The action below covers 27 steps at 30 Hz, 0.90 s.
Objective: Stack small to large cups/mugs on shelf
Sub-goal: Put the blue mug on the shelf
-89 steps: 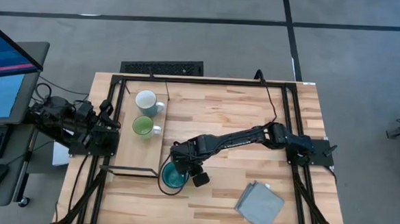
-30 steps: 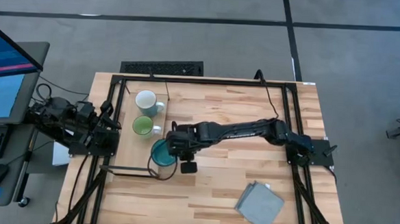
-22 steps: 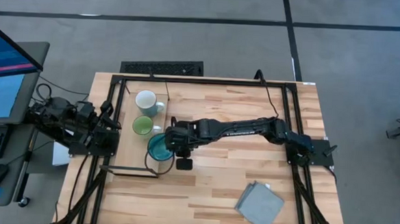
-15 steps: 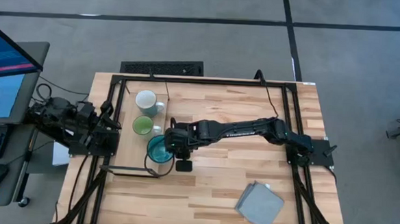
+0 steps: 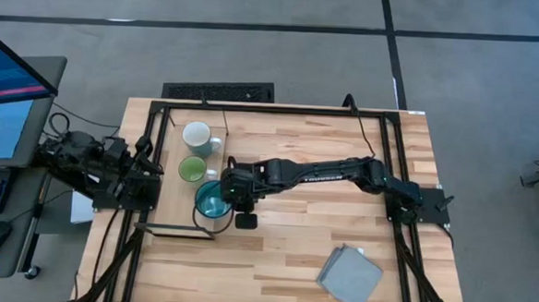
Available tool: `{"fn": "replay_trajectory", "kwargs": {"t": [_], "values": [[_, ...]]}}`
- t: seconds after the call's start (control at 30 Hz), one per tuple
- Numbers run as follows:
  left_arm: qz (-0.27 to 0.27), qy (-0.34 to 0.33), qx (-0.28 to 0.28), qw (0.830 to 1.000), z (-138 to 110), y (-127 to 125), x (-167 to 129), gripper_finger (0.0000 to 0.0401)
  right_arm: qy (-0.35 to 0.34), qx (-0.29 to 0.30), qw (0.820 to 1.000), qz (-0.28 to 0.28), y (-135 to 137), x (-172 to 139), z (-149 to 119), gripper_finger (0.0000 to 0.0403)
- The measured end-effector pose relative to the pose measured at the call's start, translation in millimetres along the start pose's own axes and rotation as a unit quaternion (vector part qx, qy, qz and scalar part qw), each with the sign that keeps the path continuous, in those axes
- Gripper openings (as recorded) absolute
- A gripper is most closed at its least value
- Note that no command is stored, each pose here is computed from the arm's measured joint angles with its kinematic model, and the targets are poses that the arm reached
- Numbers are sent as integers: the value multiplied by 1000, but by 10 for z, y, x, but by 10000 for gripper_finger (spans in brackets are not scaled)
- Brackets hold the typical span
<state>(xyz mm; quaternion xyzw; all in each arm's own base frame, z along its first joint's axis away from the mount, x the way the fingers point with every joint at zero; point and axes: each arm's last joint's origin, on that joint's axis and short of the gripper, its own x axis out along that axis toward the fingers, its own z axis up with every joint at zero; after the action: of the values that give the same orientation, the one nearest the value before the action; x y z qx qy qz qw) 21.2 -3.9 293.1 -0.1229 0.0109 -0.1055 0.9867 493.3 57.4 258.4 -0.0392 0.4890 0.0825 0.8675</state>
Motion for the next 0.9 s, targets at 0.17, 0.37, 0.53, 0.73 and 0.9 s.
{"fn": "replay_trajectory", "kwargs": {"t": [0.17,0.37,0.53,0.73,0.9], "values": [[0,0,4,1000,0,0,0,98,-6,1,1000,-1,-18,0,11,103],[0,0,9,1000,0,0,0,98,-11,3,1000,0,-21,0,19,103],[0,0,9,1000,0,0,0,98,-11,3,1000,1,-21,1,20,103],[0,0,9,1000,0,0,0,98,-15,5,1000,0,-52,0,25,103],[0,0,9,1000,0,0,0,98,-23,7,1000,-3,-90,1,37,103]]}}
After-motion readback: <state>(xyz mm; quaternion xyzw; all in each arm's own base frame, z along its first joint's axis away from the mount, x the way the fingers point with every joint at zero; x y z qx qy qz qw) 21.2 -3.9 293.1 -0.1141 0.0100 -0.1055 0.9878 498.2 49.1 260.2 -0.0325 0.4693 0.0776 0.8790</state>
